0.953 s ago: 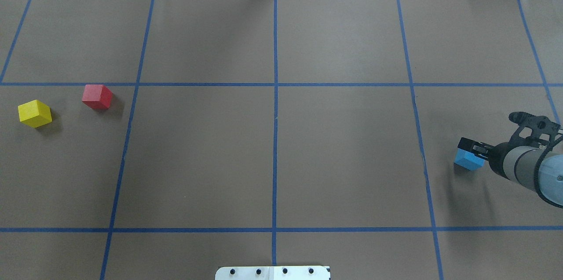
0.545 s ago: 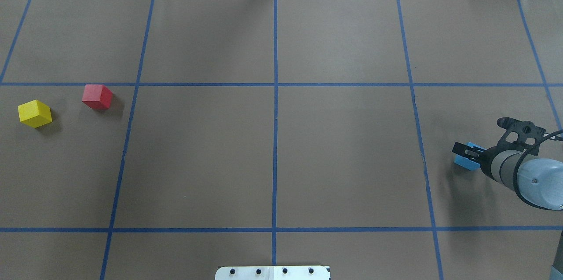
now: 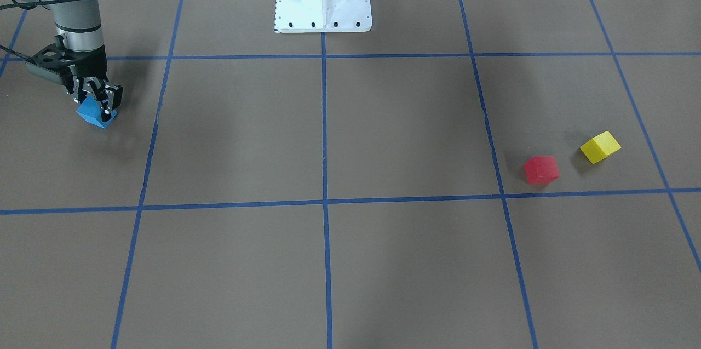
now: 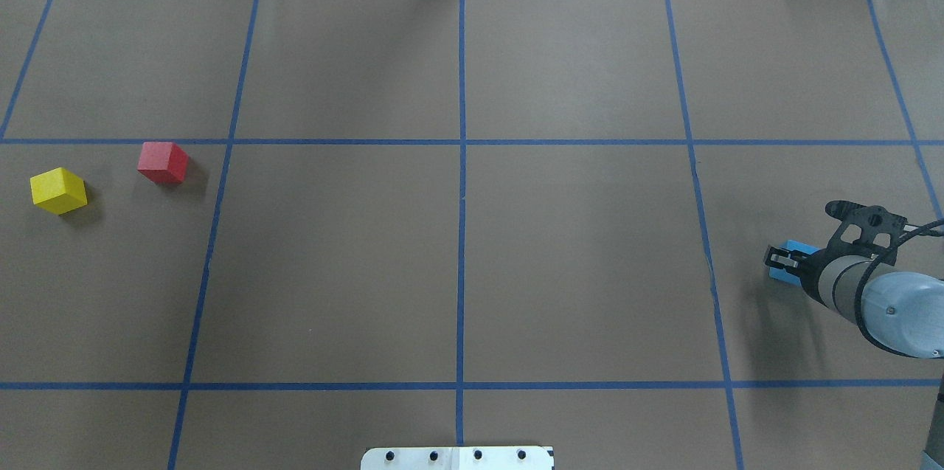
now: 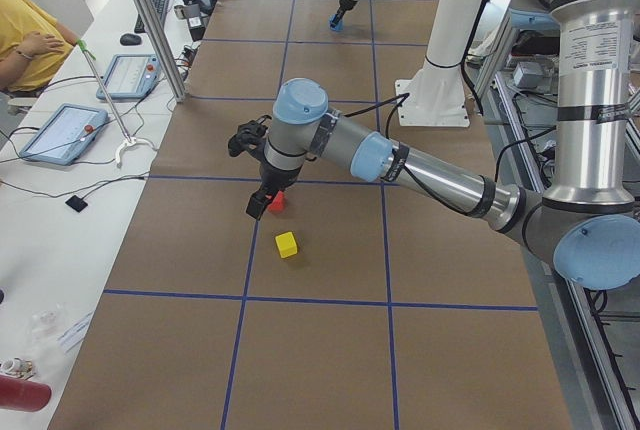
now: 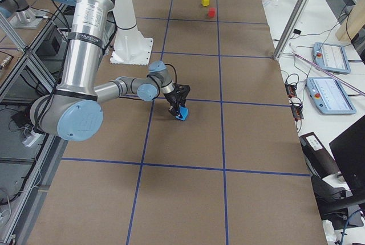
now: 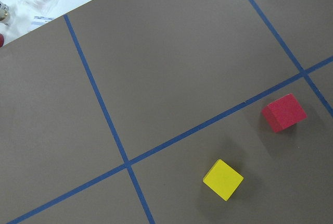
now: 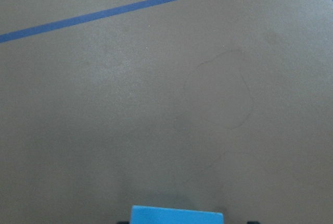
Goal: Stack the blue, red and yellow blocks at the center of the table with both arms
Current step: 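Carry the blue cube with the right gripper to the table center, then open the right gripper and withdraw it away from the blue cube, then reach the left gripper to the red cube and grasp it, then carry the red cube with the left gripper above the blue cube, then lower the red cube onto the blue cube with the left gripper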
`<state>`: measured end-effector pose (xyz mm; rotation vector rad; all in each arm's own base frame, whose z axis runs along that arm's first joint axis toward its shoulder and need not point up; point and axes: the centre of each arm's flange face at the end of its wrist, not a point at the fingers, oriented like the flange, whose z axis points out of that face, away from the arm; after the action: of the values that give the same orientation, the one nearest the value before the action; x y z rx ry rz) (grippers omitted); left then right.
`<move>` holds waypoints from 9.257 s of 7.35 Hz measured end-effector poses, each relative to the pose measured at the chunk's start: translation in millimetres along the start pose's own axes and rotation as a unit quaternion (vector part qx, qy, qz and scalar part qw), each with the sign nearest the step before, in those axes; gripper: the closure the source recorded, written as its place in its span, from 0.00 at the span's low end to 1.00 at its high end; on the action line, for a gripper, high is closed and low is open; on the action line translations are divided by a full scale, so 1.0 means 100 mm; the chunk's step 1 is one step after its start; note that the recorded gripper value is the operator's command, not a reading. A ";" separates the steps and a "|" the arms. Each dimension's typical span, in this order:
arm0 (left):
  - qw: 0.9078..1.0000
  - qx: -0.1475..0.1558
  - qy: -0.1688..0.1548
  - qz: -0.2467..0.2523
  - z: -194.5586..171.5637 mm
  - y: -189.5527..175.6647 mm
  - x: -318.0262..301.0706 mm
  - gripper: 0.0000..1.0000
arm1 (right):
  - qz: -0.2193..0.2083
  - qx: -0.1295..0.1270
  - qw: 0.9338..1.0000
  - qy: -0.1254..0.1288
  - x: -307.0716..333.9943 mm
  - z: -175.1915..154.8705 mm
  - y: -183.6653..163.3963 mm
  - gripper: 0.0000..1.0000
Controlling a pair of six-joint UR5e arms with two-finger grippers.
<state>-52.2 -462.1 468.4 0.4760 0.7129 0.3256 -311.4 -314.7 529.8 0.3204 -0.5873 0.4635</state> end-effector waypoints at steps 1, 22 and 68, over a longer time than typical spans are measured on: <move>1.000 0.000 0.000 0.000 0.00 0.00 0.00 0.00 | -0.045 -0.005 0.999 -0.019 -0.13 -0.13 -0.09 1.00; 1.000 -0.012 0.001 -0.012 0.12 0.06 -0.11 0.00 | -0.146 0.008 0.982 -0.116 -4.64 -0.81 -0.41 0.01; 0.960 -0.058 0.004 -0.273 2.39 -2.42 6.65 0.90 | -0.273 -0.129 0.943 -0.140 2.09 -0.63 -3.45 0.00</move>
<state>617.3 -446.7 137.9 0.1529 0.7972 -0.1509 44.3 -513.6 550.0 0.2855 -0.7931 -0.1998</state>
